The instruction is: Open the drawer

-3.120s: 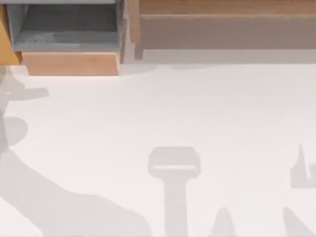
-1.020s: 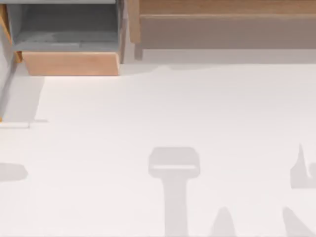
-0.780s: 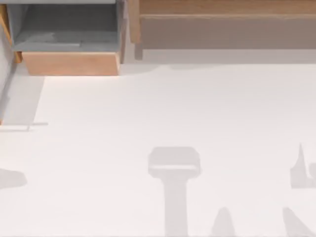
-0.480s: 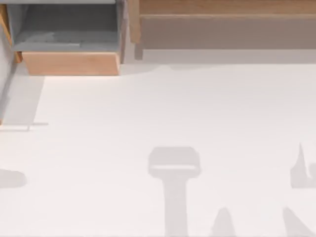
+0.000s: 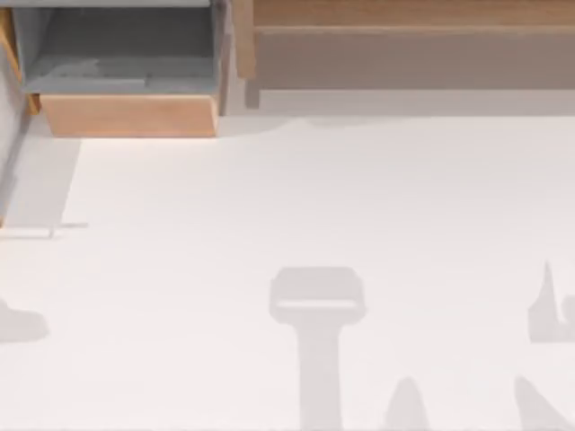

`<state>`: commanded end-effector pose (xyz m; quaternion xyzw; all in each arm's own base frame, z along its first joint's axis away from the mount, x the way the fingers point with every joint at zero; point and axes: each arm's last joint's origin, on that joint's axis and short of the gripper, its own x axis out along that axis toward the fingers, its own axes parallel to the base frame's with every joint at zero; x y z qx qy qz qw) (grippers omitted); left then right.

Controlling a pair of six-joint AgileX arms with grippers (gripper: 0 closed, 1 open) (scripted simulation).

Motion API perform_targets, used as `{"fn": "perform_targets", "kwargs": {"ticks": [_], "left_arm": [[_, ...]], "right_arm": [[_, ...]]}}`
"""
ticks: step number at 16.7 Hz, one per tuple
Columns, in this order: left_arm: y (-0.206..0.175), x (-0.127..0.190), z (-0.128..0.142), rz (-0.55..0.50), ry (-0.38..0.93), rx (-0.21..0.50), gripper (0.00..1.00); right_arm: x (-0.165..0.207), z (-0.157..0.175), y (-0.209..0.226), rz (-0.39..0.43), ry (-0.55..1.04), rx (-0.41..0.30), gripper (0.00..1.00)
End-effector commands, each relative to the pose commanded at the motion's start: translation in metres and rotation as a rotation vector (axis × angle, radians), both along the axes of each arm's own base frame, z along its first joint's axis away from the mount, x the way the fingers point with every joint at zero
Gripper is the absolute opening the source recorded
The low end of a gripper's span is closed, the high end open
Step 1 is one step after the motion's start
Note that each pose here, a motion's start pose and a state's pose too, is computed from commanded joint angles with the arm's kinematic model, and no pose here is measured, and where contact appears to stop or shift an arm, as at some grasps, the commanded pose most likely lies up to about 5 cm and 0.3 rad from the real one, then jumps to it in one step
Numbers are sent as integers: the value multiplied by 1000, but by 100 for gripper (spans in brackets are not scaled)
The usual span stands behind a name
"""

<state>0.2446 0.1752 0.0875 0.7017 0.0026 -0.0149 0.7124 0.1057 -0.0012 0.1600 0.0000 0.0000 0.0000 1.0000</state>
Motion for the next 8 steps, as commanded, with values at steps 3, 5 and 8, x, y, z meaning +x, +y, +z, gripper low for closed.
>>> {"fn": "perform_targets", "kwargs": {"ticks": [3, 5, 8], "left_arm": [[0, 0, 0, 0, 0, 0, 100], [0, 0, 0, 0, 0, 0, 100], [0, 0, 0, 0, 0, 0, 100]], "right_arm": [[0, 0, 0, 0, 0, 0, 100], [0, 0, 0, 0, 0, 0, 100], [0, 0, 0, 0, 0, 0, 100]]}}
